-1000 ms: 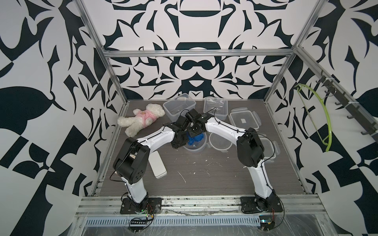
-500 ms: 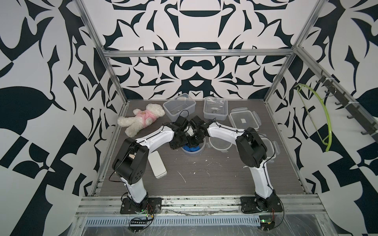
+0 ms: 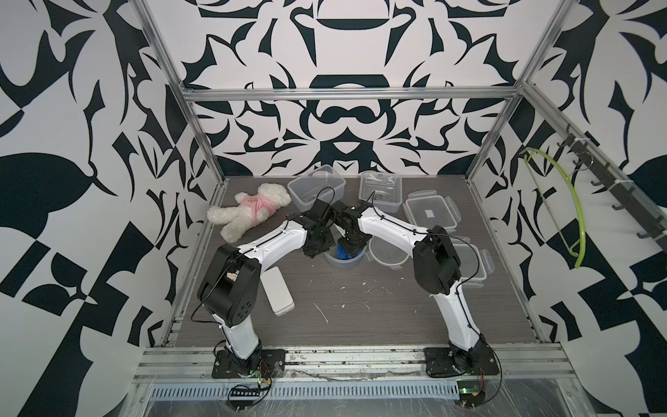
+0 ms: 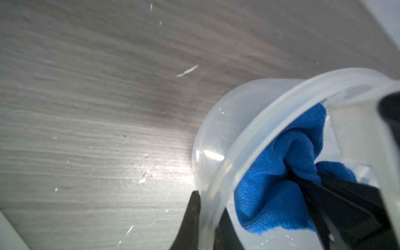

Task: Wipe the insides of the lunch boxes
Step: Pick up the lunch box from the center of the board.

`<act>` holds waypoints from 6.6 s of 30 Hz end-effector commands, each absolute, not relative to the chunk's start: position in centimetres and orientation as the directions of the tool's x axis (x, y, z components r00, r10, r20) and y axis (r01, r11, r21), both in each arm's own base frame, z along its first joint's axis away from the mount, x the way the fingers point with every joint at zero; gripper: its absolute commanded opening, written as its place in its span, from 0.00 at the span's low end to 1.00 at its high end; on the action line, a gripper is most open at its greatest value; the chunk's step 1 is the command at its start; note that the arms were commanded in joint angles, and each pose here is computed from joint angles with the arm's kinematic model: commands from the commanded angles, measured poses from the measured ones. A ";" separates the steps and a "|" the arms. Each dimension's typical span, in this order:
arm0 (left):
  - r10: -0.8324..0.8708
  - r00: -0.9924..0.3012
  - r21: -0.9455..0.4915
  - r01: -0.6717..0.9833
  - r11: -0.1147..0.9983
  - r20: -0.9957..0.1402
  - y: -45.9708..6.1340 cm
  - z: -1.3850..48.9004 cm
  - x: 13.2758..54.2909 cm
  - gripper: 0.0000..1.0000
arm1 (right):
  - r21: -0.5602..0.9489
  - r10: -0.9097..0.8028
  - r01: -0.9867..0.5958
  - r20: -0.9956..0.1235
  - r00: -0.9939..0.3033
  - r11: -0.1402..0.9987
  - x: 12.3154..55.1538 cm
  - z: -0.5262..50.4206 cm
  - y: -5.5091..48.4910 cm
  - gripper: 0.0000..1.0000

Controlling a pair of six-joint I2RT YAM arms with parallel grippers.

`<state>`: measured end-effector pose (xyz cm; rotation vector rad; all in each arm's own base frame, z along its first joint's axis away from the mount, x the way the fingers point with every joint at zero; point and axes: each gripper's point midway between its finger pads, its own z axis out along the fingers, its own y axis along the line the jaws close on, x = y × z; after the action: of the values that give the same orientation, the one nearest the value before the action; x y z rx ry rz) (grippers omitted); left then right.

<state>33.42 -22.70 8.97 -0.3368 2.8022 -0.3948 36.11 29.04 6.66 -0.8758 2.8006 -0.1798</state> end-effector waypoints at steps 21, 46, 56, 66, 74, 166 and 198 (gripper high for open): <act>-0.225 -0.957 -0.238 -0.179 0.955 -0.183 -21.3 9.0 30.9 0.07 | 0.493 -0.056 -0.469 -0.644 -0.763 0.733 41.0 19.7 36.2 0.00; -0.221 -0.962 -0.233 -0.180 0.956 -0.163 -21.8 7.8 31.4 0.06 | 0.159 -0.240 -0.370 -0.523 -0.818 0.915 33.3 14.7 24.1 0.00; -0.218 -0.963 -0.241 -0.176 0.954 -0.160 -22.3 8.2 31.8 0.06 | 0.061 -0.430 -0.530 -0.511 -0.744 0.846 25.9 13.4 30.0 0.00; -0.223 -0.963 -0.255 -0.179 0.950 -0.155 -22.6 8.3 31.7 0.06 | 0.219 -0.461 -0.653 -0.551 -0.696 0.725 25.3 12.4 40.2 0.00; -0.214 -0.965 -0.249 -0.172 0.953 -0.150 -22.3 8.2 31.3 0.05 | 0.291 -0.253 -0.611 -0.719 -0.647 0.737 28.3 19.1 37.5 0.00; -0.207 -0.969 -0.263 -0.165 0.950 -0.138 -23.7 6.8 31.0 0.04 | 0.942 -0.101 -0.259 -0.243 -0.965 0.213 32.2 13.8 45.3 0.00; -0.188 -0.967 -0.132 -0.166 0.977 -0.172 -21.3 7.4 31.7 0.03 | -0.053 -0.269 -0.351 -0.751 -0.603 0.935 31.1 23.4 23.8 0.00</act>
<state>31.18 -24.70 8.53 -0.1755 2.9258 -0.3629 31.06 25.02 16.70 -0.6187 2.4094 -0.1642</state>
